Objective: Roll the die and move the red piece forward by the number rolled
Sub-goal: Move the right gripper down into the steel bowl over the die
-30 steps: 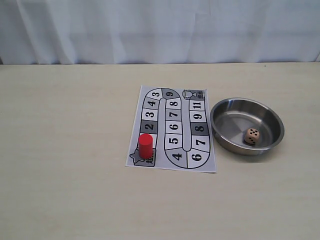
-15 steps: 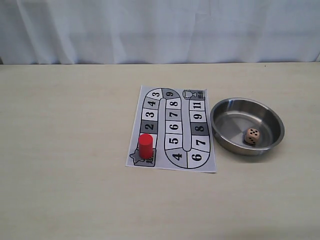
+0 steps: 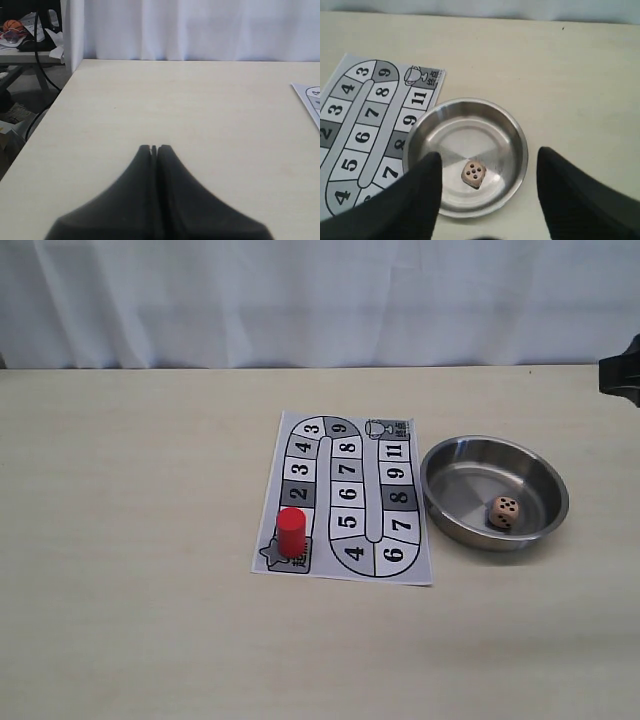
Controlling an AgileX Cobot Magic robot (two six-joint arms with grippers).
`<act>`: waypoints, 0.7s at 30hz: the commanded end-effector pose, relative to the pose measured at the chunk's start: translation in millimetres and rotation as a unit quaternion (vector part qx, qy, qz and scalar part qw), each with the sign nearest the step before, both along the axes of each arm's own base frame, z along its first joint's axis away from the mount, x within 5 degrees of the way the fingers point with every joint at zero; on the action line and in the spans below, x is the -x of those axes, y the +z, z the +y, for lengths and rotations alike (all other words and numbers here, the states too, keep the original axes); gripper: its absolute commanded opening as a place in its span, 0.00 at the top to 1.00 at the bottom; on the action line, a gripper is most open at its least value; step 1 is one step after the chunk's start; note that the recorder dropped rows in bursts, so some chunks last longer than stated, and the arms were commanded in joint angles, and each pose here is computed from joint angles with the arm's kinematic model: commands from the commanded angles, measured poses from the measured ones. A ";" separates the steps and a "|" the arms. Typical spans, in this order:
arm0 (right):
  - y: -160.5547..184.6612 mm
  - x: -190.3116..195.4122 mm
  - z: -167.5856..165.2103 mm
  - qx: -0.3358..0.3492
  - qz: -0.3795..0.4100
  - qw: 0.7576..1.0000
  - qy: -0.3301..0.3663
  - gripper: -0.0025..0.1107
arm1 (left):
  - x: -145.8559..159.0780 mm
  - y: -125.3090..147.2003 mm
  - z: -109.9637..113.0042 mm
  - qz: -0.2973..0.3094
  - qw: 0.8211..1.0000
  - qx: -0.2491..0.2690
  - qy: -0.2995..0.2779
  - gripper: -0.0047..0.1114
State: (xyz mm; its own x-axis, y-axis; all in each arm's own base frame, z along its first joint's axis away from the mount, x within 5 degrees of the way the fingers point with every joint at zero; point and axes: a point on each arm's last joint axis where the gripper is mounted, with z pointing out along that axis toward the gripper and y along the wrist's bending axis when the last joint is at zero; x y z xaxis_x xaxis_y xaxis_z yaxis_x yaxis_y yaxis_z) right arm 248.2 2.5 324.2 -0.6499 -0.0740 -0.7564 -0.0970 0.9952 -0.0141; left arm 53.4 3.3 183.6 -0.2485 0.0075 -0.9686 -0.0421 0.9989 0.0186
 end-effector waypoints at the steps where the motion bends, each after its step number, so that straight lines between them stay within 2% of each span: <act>1: -7.0 -15.6 -0.5 0.009 0.042 0.999 0.012 0.50 | -0.3 -0.2 -0.1 -0.004 1.000 0.003 0.001 0.96; 11: -49.9 -52.7 3.6 -0.015 0.163 0.986 0.020 0.50 | -0.3 -0.2 -0.1 -0.004 1.000 0.003 0.001 0.96; 16: -72.9 -66.1 21.3 0.010 0.204 0.977 0.055 0.50 | -0.3 -0.2 -0.1 -0.004 1.000 0.003 0.001 0.96; 21: -87.1 -77.4 34.2 0.048 0.190 0.977 0.088 0.50 | -0.3 -0.2 -0.1 -0.004 1.000 0.003 0.001 0.96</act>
